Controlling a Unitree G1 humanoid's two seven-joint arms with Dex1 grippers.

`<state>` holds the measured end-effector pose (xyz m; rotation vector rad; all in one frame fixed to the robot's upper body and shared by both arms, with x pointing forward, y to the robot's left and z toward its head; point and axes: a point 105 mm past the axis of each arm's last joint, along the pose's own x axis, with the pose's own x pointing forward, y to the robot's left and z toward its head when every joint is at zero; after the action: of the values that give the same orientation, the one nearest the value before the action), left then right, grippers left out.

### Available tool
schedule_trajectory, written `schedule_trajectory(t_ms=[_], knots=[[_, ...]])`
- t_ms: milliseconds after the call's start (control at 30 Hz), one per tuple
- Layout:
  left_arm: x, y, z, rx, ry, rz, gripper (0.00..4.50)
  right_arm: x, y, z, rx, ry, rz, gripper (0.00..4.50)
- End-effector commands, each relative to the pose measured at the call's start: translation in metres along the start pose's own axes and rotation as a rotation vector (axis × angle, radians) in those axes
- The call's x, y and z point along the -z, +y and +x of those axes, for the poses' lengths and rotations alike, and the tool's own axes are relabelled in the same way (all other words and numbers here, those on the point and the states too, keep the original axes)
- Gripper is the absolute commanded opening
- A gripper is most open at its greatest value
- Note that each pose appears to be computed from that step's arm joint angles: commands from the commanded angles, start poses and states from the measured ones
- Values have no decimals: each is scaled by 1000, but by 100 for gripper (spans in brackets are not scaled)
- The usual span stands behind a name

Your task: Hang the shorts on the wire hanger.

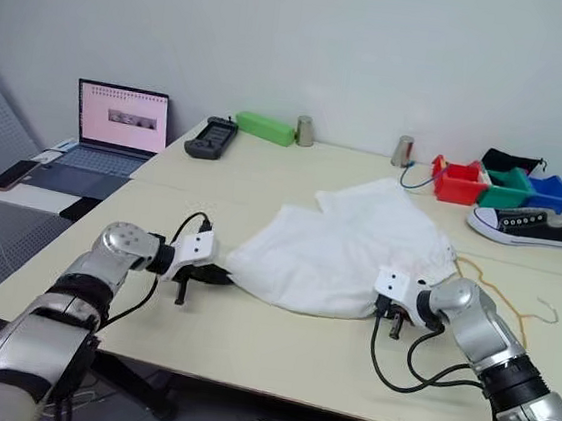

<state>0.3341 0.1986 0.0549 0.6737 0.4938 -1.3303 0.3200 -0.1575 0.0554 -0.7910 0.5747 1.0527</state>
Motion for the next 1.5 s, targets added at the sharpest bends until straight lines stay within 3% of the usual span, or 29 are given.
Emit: schedule_trajectory(t_ms=[33,367,700,1000,1233,1300,1333,1500], knots=[[-23,-23,-7,100,-43,55,3,-5,-1,-14,15,-28,-111,0],[-56,-47,10,102,-129,44,3,26,39,-46,-206,73,-173,0],[-63,-96,3,315,-102,28,3,30,56,-54,-260,74,-139,0],[-62,-118,-2,406,-80,10,3,34,73,-56,-328,77,-125,0],[-61,-118,1,390,-80,1,3,33,71,-53,-317,70,-119,0],[-60,-109,5,334,-91,-3,44,32,70,-54,-320,70,-109,58],[-59,-105,6,316,-92,-2,45,32,72,-55,-332,70,-109,61],[-57,-100,5,297,-94,-3,155,29,73,-61,-350,70,-109,185]])
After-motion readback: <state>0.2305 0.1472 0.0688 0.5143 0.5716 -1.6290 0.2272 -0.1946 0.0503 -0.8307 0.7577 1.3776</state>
